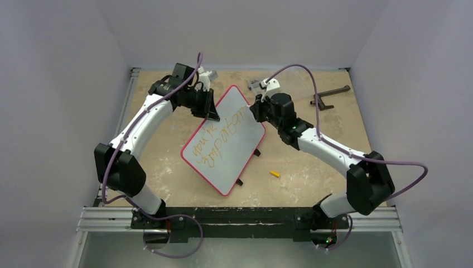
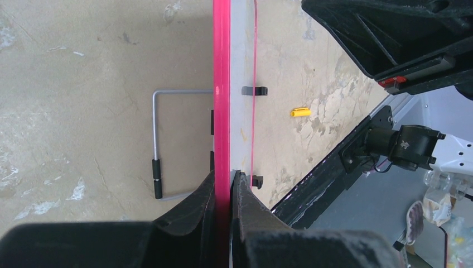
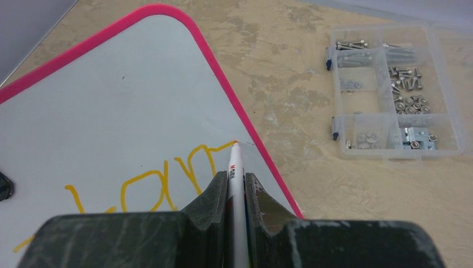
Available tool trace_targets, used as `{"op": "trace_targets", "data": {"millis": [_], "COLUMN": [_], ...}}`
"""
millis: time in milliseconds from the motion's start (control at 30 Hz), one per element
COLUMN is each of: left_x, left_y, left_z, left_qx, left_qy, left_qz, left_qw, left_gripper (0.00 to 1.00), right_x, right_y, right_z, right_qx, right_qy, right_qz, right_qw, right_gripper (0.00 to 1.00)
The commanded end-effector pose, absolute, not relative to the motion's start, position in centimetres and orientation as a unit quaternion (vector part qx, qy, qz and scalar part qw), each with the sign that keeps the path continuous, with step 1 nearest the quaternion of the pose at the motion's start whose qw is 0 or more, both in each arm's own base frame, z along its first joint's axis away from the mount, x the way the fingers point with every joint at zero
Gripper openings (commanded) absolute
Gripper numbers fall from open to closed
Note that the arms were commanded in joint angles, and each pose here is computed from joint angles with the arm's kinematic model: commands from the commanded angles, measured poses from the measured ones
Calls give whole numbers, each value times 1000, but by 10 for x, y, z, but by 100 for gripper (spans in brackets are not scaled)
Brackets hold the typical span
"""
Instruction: Write a sentence on the whiteboard
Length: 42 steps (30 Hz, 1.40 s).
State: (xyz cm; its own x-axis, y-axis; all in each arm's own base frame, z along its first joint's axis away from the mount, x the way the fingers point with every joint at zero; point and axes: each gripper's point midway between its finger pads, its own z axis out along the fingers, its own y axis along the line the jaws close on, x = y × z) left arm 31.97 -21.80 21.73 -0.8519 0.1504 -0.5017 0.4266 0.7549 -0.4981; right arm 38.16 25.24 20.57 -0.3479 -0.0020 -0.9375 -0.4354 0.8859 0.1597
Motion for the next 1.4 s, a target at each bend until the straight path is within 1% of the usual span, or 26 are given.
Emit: {"op": "trace_targets", "data": {"millis": [0, 300, 600, 1067, 1367], "left_x": [326, 326, 326, 326, 326], "left_y": [-202, -202, -202, -203, -203], "left_z": [215, 213, 214, 213, 213], "left_qx": [188, 188, 188, 189, 189], "left_qy": [915, 916, 915, 915, 915], "left_qz": [-254, -253, -253, -254, -255], "left_qw": [252, 250, 250, 249, 249], "left_gripper": [0, 0, 0, 0, 0], "right_x": [398, 393, 382, 400, 396], "right_y": [253, 250, 254, 270, 272], "right_z": [230, 245, 268, 256, 239], "right_qx": [-129, -125, -124, -132, -141], "right_qy": [779, 774, 757, 763, 772], "right_qz": [190, 196, 231, 234, 236], "right_qw": [584, 588, 598, 587, 573], "right_gripper": [0, 0, 0, 0, 0]}}
